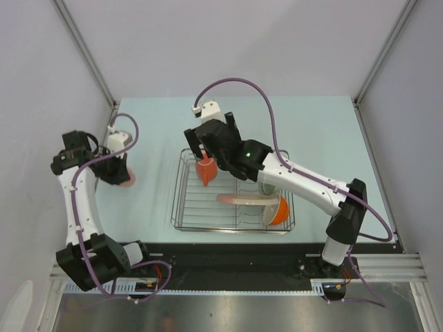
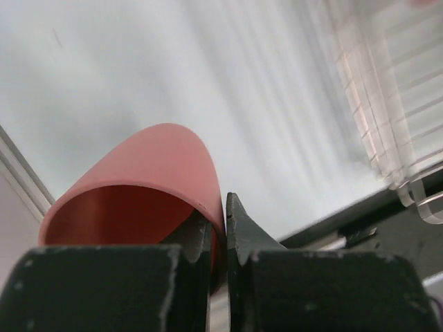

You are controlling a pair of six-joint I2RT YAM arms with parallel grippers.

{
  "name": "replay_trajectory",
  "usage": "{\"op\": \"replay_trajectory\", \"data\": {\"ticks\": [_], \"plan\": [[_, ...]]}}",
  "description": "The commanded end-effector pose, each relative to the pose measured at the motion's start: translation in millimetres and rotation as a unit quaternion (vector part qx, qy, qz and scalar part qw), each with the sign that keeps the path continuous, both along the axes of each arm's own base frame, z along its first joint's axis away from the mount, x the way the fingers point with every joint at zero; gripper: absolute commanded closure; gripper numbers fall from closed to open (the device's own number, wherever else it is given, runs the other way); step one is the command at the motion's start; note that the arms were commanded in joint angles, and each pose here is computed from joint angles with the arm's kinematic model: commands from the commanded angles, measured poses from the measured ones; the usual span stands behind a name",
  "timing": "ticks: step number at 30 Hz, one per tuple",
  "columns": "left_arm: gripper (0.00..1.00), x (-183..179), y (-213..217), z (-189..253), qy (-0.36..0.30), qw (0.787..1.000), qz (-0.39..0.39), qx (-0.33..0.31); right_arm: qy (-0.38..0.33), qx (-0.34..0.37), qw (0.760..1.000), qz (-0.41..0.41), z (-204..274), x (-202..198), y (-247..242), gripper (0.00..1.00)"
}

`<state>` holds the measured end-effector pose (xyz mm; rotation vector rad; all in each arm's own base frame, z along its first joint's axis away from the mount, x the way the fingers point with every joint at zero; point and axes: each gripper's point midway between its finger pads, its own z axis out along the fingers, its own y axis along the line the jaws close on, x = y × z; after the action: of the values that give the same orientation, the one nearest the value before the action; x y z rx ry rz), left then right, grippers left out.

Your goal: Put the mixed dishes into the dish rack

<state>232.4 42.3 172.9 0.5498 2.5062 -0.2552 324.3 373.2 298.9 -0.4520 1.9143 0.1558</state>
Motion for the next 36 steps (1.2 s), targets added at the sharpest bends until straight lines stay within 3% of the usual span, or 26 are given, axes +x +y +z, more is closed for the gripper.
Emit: {"op": "replay_trajectory", "data": {"ticks": [1, 3, 4, 5, 6, 7, 8, 9, 10, 11, 12, 13, 15, 19, 25, 32, 36], "plan": [[1.0, 18, -79, 100, -0.136, 0.972, -0.1, -0.163, 0.021, 0.14, 0.99, -0.021, 48, 13, -24, 0.0], [1.0, 13, -111, 137, -0.179, 0.944, -0.154, -0.23, 0.052, 0.213, 0.976, 0.016, 64, 9, -28, 0.0], [1.0, 13, -120, 153, -0.214, 0.93, -0.179, -0.239, 0.076, 0.223, 0.972, 0.005, 41, 19, -43, 0.0], [1.0, 10, -131, 159, -0.227, 0.918, -0.2, -0.256, 0.08, 0.284, 0.955, 0.002, 59, 16, -55, 0.0], [1.0, 4, -144, 170, -0.222, 0.905, -0.204, -0.302, 0.094, 0.338, 0.935, 0.05, 66, 11, -45, 0.0], [1.0, 14, -147, 183, -0.263, 0.889, -0.229, -0.298, 0.112, 0.373, 0.918, 0.071, 68, 8, -47, 0.0], [1.0, 9, -159, 182, -0.255, 0.878, -0.246, -0.322, 0.159, 0.423, 0.891, 0.049, 48, 17, -60, 0.0], [1.0, 7, -166, 186, -0.226, 0.875, -0.234, -0.358, 0.157, 0.465, 0.864, 0.114, 73, 4, -52, 0.0], [1.0, 14, -170, 198, -0.255, 0.859, -0.261, -0.359, 0.16, 0.49, 0.847, 0.132, 80, 2, -51, 0.0], [1.0, 15, -178, 193, -0.24, 0.853, -0.267, -0.379, 0.172, 0.505, 0.835, 0.135, 74, 2, -53, 0.0], [1.0, 13, -183, 196, -0.2, 0.852, -0.245, -0.418, 0.172, 0.542, 0.804, 0.171, 96, -7, -48, 0.0], [1.0, 21, -186, 210, -0.247, 0.837, -0.272, -0.406, 0.173, 0.557, 0.791, 0.184, 101, -9, -47, 0.0], [1.0, 22, -199, 220, -0.246, 0.819, -0.284, -0.434, 0.173, 0.589, 0.759, 0.218, 119, -18, -40, 0.0], [1.0, 29, -216, 229, -0.223, 0.807, -0.291, -0.463, 0.184, 0.614, 0.725, 0.253, 129, -25, -27, 0.0], [1.0, 37, -233, 240, -0.213, 0.793, -0.31, -0.479, 0.188, 0.61, 0.723, 0.263, 119, -29, -8, 0.0], [1.0, 37, -239, 254, -0.184, 0.775, -0.333, -0.504, 0.185, 0.584, 0.752, 0.244, 101, -24, -8, 0.0], [1.0, 36, -246, 255, -0.182, 0.766, -0.344, -0.511, 0.197, 0.588, 0.745, 0.245, 94, -21, -4, 0.0]]}}
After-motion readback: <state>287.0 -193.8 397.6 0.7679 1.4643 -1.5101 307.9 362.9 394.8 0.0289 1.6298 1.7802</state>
